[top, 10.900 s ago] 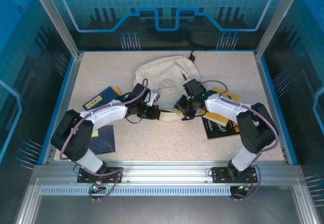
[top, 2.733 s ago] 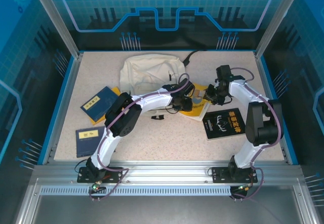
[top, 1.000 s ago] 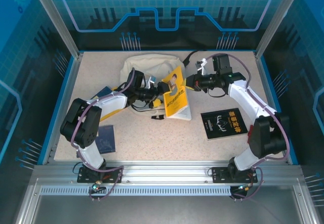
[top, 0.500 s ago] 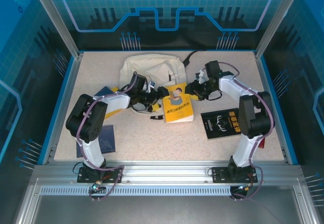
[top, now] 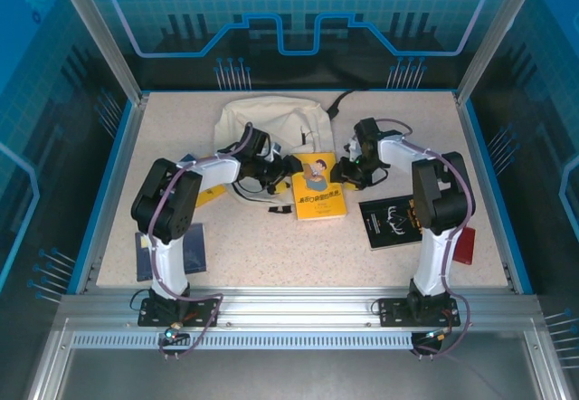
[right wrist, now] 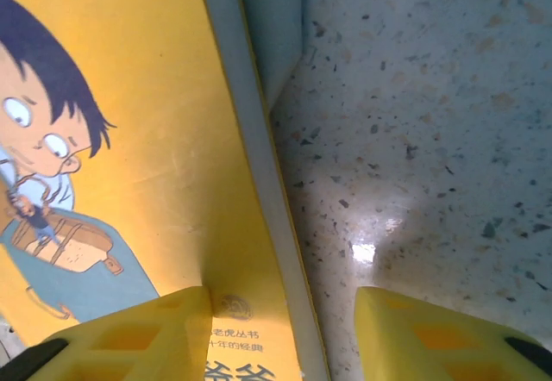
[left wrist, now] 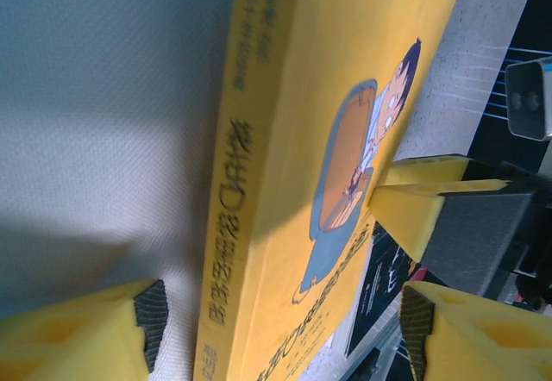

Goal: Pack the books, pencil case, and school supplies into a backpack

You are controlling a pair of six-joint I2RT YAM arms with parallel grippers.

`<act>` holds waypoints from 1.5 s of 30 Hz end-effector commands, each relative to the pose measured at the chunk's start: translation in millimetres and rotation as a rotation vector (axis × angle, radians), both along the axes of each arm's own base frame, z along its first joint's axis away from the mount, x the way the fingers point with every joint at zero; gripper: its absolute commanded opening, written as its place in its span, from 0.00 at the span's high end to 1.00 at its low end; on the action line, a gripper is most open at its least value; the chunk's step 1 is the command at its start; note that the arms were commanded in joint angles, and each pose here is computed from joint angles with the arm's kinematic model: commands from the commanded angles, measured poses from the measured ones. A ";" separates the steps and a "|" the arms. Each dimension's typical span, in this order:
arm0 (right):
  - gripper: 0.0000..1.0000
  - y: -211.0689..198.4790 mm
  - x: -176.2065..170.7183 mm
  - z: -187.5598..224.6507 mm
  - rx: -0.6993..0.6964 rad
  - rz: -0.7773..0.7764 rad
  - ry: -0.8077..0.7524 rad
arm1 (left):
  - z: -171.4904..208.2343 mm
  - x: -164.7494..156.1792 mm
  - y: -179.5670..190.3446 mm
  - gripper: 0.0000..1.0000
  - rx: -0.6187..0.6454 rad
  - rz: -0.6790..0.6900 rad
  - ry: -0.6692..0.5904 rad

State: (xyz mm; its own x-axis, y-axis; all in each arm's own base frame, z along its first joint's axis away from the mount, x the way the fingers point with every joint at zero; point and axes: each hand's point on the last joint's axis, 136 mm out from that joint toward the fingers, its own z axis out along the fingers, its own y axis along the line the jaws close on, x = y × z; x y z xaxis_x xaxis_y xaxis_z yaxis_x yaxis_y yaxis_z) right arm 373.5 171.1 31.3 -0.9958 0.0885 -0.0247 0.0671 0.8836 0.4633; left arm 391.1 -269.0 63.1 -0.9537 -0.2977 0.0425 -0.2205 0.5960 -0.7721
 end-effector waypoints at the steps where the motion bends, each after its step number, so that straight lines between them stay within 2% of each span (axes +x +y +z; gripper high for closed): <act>1: 0.54 10.4 1.0 1.6 0.028 0.034 0.003 | -5.3 -0.5 -9.1 0.27 -0.034 -0.044 0.013; 4: 0.57 19.0 0.0 4.9 0.086 0.042 0.007 | 5.9 4.2 -20.0 0.31 -0.101 -0.070 -0.015; 7: 0.58 28.5 2.6 13.0 0.153 0.042 -0.006 | 10.3 6.8 -25.2 0.35 -0.116 -0.093 -0.029; 14: 0.58 28.6 5.4 31.4 0.196 0.027 -0.044 | 9.2 7.8 -29.0 0.62 -0.117 -0.125 -0.030; 17: 0.56 12.7 5.0 41.4 0.161 -0.027 -0.077 | 22.3 8.4 -26.6 0.79 -0.103 -0.129 -0.074; 19: 0.49 -0.1 1.7 52.5 0.153 -0.084 -0.107 | 37.7 8.7 -23.8 0.87 -0.102 -0.122 -0.117; 21: 0.42 -5.6 -2.7 68.8 0.196 -0.127 -0.147 | 59.4 9.9 -21.1 0.89 -0.122 -0.101 -0.165; 23: 0.32 -5.6 -6.4 88.9 0.296 -0.185 -0.185 | 84.0 10.4 -18.0 0.90 -0.160 -0.071 -0.210; 30: 0.00 15.9 -21.7 162.5 0.596 -0.274 -0.317 | 178.1 27.4 14.1 0.92 -0.291 0.090 -0.332; 37: 0.00 47.4 -27.2 204.5 0.833 -0.352 -0.304 | 235.3 34.6 41.2 0.91 -0.339 0.254 -0.400; 45: 0.00 92.8 -23.9 238.7 1.005 -0.378 -0.276 | 258.8 31.6 58.8 0.91 -0.395 0.402 -0.418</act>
